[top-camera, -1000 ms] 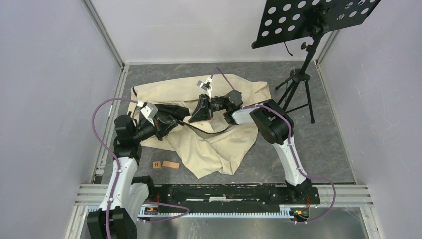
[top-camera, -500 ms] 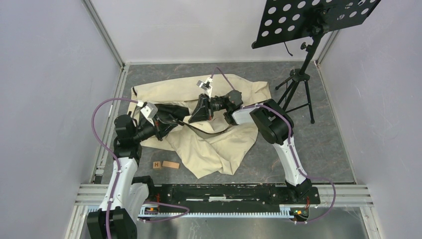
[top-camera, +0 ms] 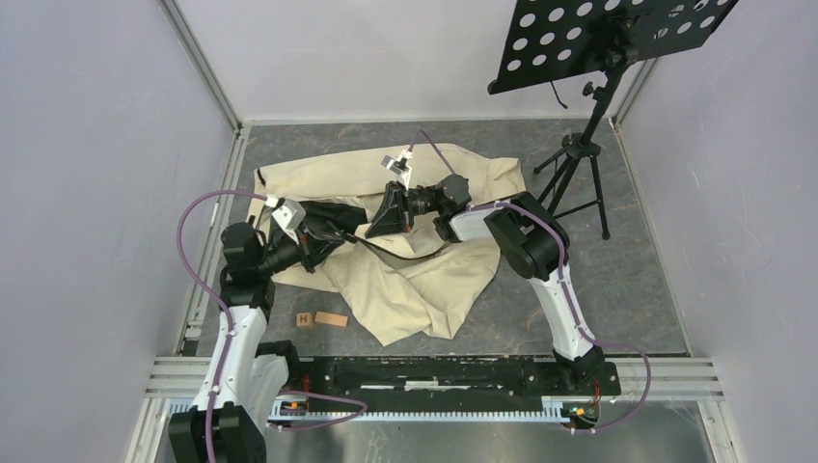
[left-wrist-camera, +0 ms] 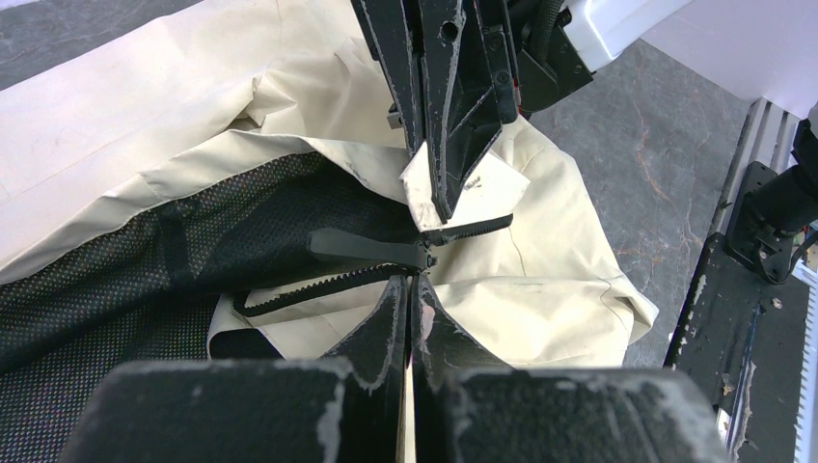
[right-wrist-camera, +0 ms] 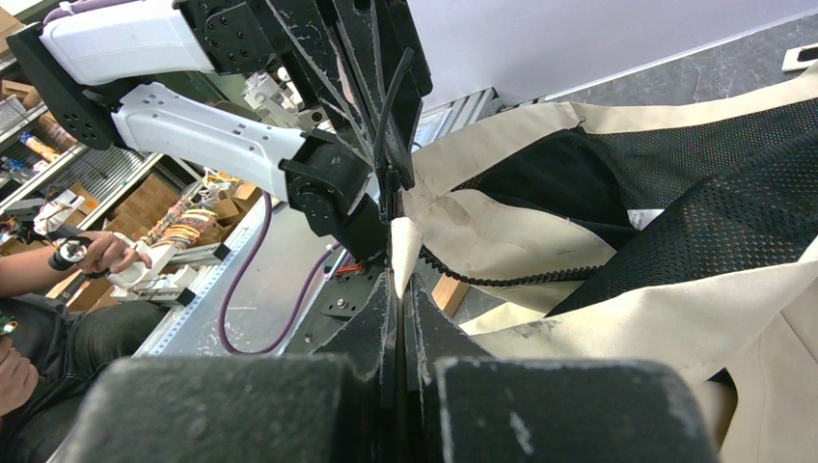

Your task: Zip up the jacket

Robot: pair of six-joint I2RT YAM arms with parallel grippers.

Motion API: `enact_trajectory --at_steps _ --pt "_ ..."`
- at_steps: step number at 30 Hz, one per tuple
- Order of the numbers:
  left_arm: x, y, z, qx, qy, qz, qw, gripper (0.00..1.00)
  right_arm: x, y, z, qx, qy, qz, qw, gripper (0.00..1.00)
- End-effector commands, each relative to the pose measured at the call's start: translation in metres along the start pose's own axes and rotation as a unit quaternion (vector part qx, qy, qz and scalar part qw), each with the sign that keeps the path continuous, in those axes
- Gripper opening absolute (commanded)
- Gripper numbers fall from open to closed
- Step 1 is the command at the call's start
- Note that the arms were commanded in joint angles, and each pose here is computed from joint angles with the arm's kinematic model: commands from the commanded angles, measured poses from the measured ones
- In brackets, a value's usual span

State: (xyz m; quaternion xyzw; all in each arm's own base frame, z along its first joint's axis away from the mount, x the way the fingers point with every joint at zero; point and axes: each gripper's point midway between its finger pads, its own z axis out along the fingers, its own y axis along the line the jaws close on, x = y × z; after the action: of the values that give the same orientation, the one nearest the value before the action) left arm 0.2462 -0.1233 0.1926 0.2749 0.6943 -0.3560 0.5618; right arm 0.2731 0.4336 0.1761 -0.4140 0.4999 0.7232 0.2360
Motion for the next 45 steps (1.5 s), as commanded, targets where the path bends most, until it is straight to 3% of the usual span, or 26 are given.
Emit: enact_trajectory --at_steps 1,45 --pt "-0.0146 -0.0046 0.0005 0.016 -0.017 0.045 0.999 0.02 -0.0308 0.0431 0.0018 -0.069 -0.042 -0.239 0.968 0.00" --pt "-0.0137 -0.0058 0.0015 0.020 -0.015 0.038 0.999 0.02 -0.0310 0.0480 0.0094 -0.078 -0.041 -0.244 0.966 0.00"
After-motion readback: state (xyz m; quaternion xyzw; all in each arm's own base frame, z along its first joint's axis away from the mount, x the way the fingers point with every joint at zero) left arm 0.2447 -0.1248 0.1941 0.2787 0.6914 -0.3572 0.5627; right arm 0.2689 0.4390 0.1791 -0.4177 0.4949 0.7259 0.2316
